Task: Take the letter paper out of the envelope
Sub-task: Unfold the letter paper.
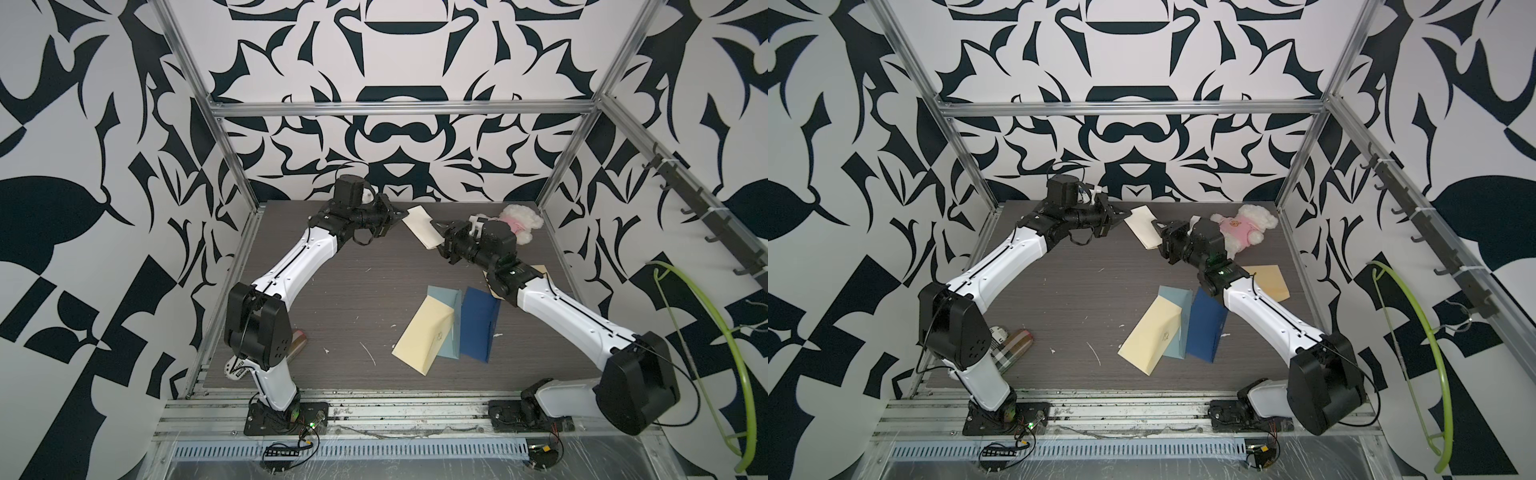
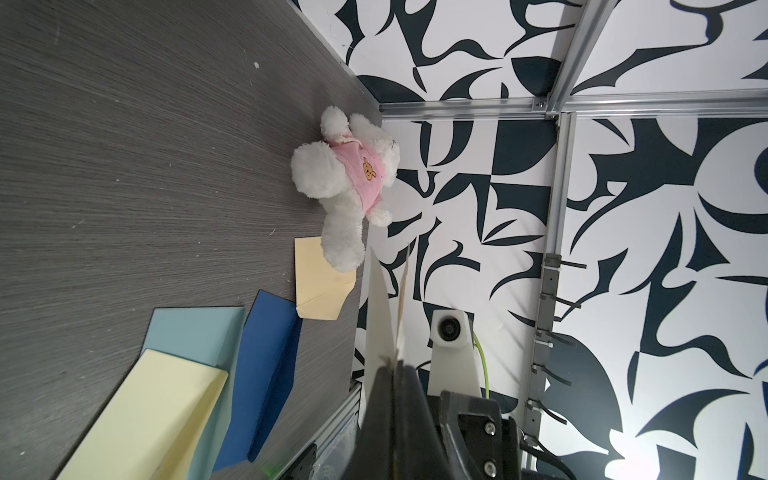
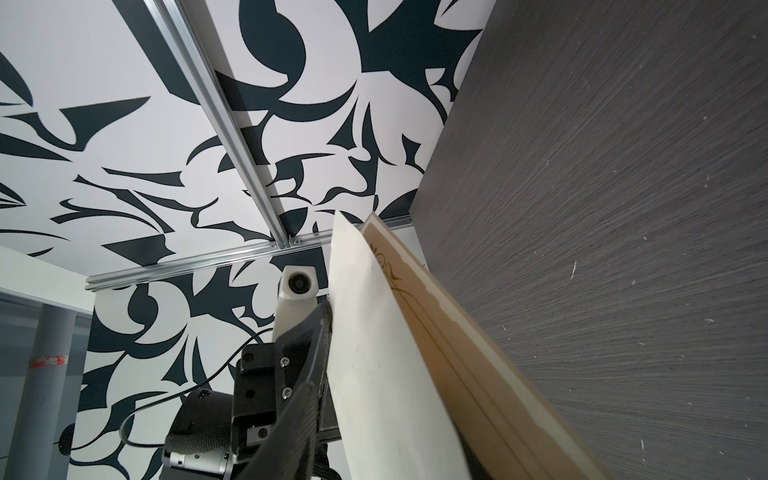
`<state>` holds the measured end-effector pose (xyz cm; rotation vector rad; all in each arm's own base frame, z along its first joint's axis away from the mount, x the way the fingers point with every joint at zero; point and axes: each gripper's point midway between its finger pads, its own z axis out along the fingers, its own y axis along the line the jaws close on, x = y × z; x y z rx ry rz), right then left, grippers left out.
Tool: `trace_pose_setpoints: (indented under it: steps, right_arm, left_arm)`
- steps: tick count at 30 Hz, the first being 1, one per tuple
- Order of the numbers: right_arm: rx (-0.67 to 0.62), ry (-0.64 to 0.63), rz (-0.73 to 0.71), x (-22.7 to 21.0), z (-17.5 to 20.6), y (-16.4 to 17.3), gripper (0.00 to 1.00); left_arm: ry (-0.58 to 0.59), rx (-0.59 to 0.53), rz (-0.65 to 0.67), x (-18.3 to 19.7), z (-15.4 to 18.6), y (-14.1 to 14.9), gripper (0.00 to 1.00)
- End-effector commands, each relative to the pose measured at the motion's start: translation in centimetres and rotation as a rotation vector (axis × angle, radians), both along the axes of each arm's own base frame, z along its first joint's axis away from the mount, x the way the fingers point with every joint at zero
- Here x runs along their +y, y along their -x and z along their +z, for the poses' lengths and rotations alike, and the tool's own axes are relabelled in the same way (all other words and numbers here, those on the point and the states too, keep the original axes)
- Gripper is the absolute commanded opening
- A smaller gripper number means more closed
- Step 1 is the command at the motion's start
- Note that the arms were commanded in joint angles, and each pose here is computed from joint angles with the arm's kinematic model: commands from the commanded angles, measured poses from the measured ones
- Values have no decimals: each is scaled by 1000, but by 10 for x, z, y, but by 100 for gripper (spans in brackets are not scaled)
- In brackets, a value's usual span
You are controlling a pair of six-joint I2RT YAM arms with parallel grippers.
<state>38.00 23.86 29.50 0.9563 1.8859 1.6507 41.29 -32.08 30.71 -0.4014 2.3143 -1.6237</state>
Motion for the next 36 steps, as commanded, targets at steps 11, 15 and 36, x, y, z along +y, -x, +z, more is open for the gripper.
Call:
trace_pose_setpoints:
  steps: [11,15,36]
  right_arm:
    - [-74,0,12,7,28,0,0]
    - [-79,97,26,1,30,4,0]
    - [-376,390,732,0,85,44,0]
  left_arm:
    - [10,-6,-27,-7,-2,2,7]
    - [-34,-53,-39,-1,6,3,50]
    - [-103,-701,-461,22,48,58,89]
